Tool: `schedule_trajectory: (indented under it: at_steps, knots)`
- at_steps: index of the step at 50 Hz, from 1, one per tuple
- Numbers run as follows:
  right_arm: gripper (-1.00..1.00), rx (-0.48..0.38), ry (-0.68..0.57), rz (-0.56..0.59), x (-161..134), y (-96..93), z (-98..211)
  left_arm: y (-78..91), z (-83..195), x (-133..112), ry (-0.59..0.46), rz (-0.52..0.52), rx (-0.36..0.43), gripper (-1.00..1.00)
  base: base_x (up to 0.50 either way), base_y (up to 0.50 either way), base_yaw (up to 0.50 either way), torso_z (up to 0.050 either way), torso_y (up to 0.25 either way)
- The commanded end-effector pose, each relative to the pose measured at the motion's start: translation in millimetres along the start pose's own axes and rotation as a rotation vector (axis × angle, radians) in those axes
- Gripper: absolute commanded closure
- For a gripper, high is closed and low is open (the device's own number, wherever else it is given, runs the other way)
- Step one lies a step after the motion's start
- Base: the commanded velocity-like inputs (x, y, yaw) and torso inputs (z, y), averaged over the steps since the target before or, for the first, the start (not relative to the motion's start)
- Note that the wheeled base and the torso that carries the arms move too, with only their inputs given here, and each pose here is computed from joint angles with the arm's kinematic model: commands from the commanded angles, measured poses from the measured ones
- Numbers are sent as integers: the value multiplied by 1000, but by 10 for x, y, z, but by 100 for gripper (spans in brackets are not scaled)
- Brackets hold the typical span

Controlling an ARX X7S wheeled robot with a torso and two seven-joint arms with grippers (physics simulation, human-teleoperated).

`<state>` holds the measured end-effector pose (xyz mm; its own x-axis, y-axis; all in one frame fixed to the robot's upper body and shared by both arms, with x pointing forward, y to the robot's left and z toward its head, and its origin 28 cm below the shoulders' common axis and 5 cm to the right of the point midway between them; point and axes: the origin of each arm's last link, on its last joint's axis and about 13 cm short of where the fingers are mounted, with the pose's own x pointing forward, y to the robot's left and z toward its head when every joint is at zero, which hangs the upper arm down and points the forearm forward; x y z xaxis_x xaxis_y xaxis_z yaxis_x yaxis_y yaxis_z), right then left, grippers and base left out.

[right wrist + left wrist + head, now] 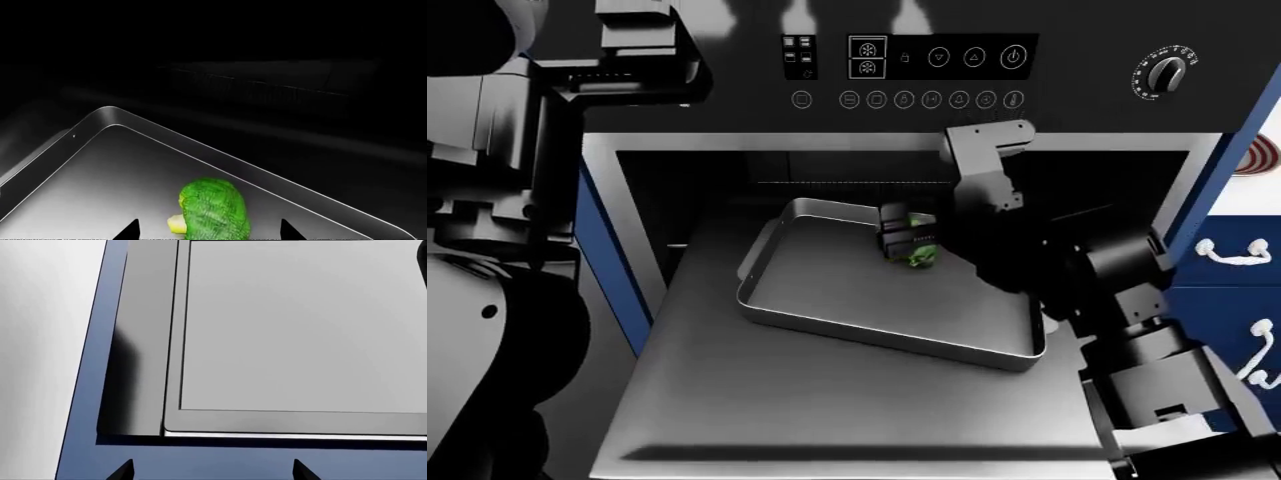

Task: Pick the broccoli from the top rack in the oven and place it on the plate on the counter.

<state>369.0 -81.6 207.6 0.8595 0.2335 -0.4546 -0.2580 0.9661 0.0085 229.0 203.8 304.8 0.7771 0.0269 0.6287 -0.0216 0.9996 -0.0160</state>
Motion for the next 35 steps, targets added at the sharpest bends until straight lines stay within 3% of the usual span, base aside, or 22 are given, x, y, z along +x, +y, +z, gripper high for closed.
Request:
schedule_trajectory:
  at_steps: [1, 35]
  knots:
    - [-100, -1, 13, 1, 23, -1, -33, 1, -4, -5, 1, 1, 1, -100, 0, 0, 0, 0, 0]
    - [-100, 38, 92, 16, 145, -3, -41, -1, -6, -14, 1, 0, -2, -100, 0, 0, 0, 0, 0]
